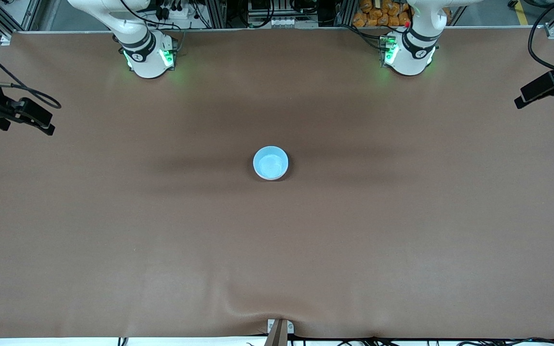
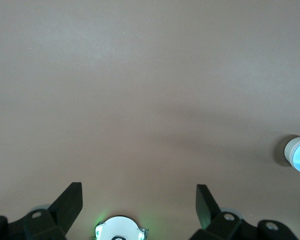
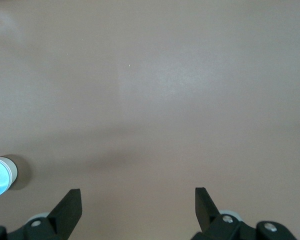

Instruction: Stack pink and blue bowls on white bowl

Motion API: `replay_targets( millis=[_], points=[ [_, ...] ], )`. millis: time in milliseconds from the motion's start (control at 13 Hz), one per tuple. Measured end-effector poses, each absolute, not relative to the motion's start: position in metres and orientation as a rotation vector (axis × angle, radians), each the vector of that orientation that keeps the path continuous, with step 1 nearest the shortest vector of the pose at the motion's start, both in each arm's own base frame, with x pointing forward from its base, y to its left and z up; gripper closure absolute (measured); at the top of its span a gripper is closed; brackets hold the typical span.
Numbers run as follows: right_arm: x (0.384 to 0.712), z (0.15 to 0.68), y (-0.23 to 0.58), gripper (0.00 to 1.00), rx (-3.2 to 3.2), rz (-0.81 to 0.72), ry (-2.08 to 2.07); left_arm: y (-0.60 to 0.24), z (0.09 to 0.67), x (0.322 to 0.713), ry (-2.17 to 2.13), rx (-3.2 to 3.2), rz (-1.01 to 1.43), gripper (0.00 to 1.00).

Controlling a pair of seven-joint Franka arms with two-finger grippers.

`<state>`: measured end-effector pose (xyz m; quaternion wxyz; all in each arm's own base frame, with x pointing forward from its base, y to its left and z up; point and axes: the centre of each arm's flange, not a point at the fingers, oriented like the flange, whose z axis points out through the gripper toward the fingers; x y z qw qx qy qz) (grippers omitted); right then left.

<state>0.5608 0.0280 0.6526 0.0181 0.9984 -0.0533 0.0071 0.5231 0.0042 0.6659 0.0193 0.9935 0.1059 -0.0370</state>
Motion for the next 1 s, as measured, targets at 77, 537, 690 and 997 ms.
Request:
replay_targets(
  millis=[77, 537, 690, 997],
  points=[
    [0.563, 0.652, 0.028, 0.0, 3.1, 0.02, -0.162, 0.003, 0.666, 0.523, 0.326, 3.084, -0.115, 0.0],
    [0.564, 0.653, 0.027, 0.0, 3.099, 0.013, -0.155, -0.001, 0.665, 0.523, 0.312, 3.086, -0.118, 0.0],
    [0.564, 0.653, 0.027, 0.0, 3.099, 0.013, -0.155, -0.003, 0.665, 0.523, 0.307, 3.087, -0.12, 0.0],
    [0.564, 0.653, 0.027, 0.0, 3.099, 0.014, -0.155, -0.007, 0.665, 0.523, 0.296, 3.088, -0.12, 0.0]
  ],
)
